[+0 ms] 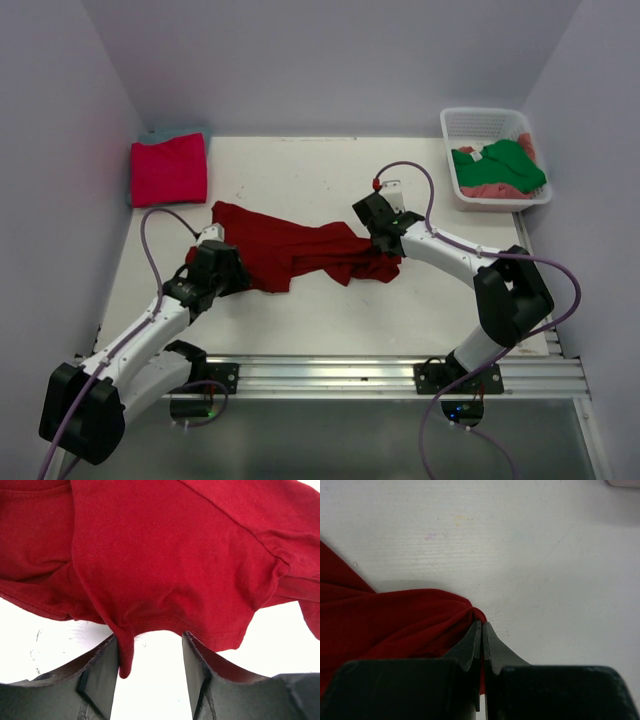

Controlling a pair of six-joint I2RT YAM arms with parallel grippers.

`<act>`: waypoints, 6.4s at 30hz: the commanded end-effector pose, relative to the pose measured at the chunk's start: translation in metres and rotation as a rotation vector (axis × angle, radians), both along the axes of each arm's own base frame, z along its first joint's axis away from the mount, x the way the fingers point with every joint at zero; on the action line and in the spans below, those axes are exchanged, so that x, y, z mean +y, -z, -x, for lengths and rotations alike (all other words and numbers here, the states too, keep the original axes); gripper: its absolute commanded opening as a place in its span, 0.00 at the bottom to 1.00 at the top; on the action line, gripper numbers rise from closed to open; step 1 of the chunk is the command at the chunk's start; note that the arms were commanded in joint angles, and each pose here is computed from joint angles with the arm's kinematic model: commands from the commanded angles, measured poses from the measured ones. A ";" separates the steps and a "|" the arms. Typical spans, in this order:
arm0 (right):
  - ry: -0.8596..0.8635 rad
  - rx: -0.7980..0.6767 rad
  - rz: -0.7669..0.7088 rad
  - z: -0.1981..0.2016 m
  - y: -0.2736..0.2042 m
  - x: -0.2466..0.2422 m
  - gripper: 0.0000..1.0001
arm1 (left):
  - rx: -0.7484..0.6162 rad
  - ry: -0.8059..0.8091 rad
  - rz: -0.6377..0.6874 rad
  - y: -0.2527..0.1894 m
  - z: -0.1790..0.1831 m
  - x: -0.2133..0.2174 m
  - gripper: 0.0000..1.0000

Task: Fold and stack the t-shirts
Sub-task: Flatten out the tshirt

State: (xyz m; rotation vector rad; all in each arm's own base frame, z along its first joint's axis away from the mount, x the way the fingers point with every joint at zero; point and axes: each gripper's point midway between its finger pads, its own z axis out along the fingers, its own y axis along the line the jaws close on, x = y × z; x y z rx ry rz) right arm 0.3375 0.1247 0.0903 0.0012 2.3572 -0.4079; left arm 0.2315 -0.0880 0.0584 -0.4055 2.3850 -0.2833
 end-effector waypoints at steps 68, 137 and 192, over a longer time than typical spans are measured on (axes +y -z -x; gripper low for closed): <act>0.133 -0.029 -0.280 0.009 -0.018 -0.013 0.92 | -0.358 -0.077 0.017 -0.178 -0.054 0.004 0.00; 0.003 0.086 -0.524 0.053 0.021 0.021 0.22 | -0.322 -0.069 0.045 -0.157 -0.063 -0.006 0.00; 0.031 0.059 -0.453 0.055 0.007 0.007 0.00 | -0.311 -0.057 0.054 -0.152 -0.065 -0.010 0.00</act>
